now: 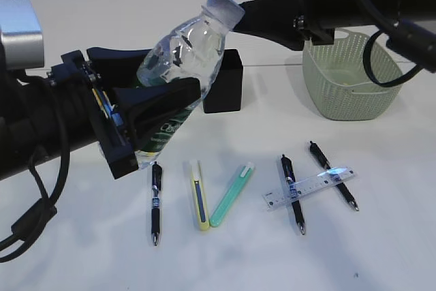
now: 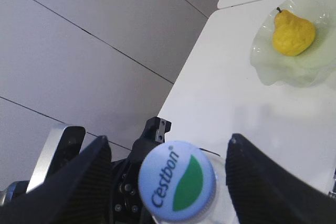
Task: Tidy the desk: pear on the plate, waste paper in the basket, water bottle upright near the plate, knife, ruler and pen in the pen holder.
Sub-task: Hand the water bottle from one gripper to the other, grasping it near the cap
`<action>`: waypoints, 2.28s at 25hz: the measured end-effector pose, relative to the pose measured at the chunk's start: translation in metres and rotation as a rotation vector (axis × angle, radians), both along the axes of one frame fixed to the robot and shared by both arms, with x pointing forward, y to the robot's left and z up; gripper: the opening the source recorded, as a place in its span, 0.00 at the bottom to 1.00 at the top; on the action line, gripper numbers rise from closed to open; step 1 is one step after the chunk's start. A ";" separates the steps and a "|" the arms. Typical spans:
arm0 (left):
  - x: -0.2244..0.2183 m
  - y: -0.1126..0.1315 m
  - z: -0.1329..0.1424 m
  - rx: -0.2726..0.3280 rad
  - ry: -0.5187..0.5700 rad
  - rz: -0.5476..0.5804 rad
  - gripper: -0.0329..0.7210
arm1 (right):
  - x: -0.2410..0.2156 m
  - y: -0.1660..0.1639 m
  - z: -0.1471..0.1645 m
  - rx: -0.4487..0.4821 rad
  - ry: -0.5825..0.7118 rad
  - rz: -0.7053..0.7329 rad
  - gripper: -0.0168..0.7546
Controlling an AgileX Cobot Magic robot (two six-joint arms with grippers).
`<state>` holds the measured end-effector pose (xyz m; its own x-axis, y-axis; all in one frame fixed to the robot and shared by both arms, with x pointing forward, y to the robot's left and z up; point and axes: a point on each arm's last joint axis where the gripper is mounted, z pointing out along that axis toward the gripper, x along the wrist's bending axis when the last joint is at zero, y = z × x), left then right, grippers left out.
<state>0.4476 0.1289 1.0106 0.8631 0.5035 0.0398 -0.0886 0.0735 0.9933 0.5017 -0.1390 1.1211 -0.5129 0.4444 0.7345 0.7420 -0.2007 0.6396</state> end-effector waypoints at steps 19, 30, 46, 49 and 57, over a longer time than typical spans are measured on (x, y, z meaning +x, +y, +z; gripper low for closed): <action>0.004 0.000 0.004 -0.023 0.001 0.023 0.54 | -0.001 0.001 0.000 0.000 -0.001 0.010 0.67; 0.005 0.000 0.005 -0.028 -0.003 0.025 0.54 | 0.005 0.006 -0.012 0.008 0.049 0.037 0.67; 0.006 0.000 0.001 0.012 0.019 0.033 0.54 | 0.008 0.006 -0.017 -0.056 -0.006 0.046 0.40; 0.006 -0.001 0.001 0.017 0.019 0.029 0.54 | 0.008 0.005 -0.017 -0.064 -0.013 0.048 0.38; 0.006 -0.001 0.001 0.018 0.017 0.030 0.54 | 0.008 0.006 -0.017 -0.053 -0.047 0.050 0.37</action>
<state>0.4533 0.1283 1.0114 0.8480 0.5289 0.0349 -0.0741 0.0532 0.9958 0.5100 -0.1332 1.1043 -0.5688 0.4550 0.6851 0.7189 -0.1296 0.6829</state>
